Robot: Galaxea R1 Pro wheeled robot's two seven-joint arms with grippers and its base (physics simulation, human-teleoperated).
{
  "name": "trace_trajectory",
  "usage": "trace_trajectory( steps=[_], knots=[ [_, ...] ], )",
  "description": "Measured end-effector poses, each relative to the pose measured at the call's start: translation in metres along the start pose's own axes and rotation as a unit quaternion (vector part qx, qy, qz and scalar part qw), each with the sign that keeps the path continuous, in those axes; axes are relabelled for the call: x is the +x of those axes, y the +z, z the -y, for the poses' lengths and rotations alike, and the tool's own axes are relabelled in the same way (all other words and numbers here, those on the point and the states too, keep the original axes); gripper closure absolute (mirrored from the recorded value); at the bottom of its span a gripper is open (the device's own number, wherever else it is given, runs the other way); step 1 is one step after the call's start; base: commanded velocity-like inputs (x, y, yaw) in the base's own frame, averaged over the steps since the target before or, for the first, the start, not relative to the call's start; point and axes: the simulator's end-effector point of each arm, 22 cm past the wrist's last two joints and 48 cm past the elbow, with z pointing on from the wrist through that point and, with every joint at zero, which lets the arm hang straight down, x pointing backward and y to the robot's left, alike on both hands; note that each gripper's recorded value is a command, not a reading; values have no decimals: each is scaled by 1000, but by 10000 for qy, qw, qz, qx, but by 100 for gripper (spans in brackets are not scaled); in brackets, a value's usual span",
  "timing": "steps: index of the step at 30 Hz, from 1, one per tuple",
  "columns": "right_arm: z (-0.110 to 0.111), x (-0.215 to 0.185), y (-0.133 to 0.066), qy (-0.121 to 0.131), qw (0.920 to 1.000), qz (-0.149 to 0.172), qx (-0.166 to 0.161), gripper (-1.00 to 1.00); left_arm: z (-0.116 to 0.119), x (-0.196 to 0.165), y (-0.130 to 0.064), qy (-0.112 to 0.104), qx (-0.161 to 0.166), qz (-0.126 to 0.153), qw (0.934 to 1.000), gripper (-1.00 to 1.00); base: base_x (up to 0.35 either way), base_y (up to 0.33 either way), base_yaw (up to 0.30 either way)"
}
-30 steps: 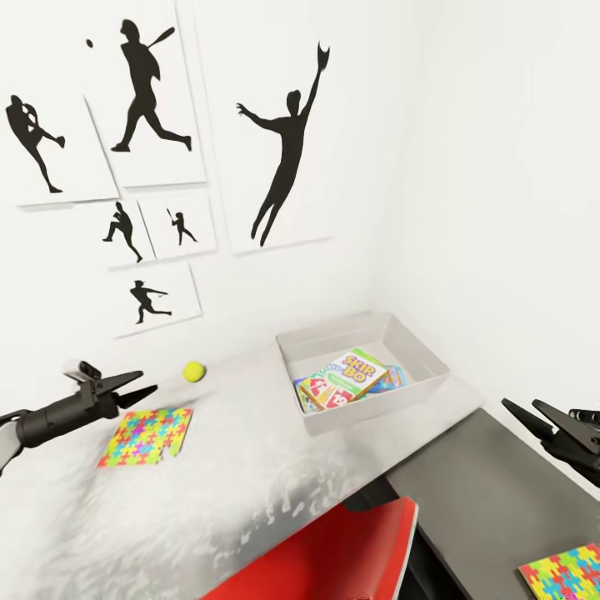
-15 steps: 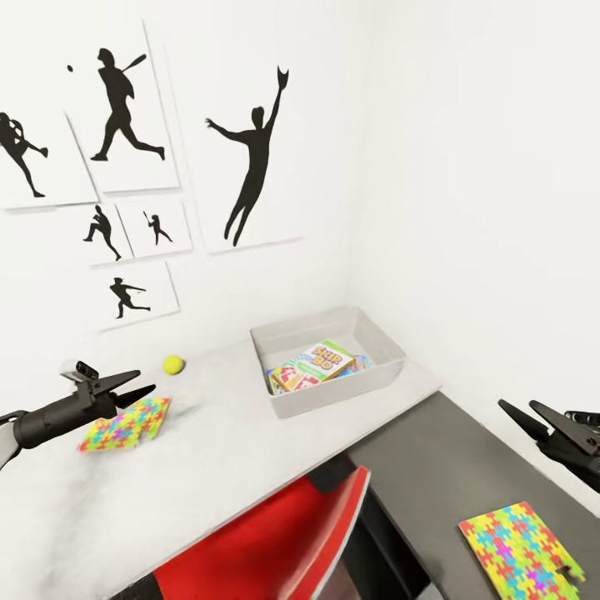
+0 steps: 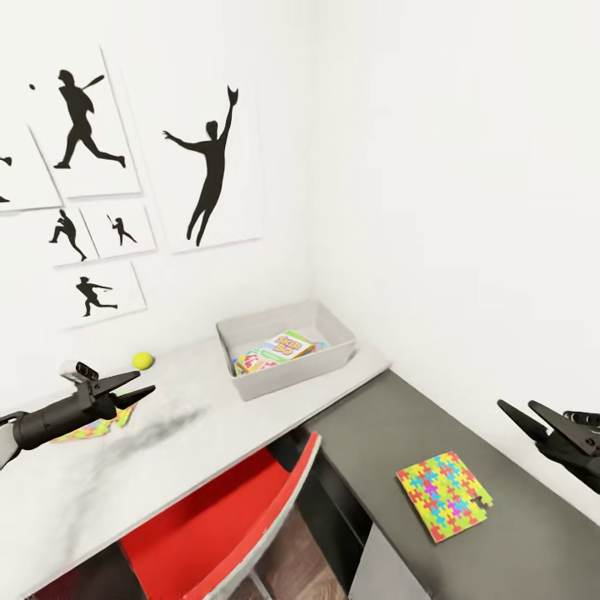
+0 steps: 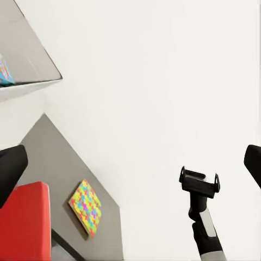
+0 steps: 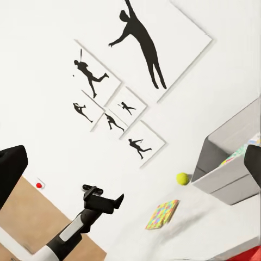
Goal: Put all the toys in the child's room - the three board games (two on the bed and one on the table), the two jigsaw puzzles on the table, and the tennis ball on the table - inside the toy box on the table in the child's room.
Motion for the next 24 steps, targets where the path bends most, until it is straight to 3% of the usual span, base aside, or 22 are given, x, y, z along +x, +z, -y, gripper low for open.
trace_trajectory(
  steps=[9,24],
  knots=[
    [-6,-2,0,-43,10000,20,-43,-100,8,-2,0,52,62,9,10000,-100,-206,123,-207],
    [-15,-6,-1,-116,9999,49,-115,-100,28,-4,-2,154,315,27,9994,-100,-18,36,-192]
  ],
)
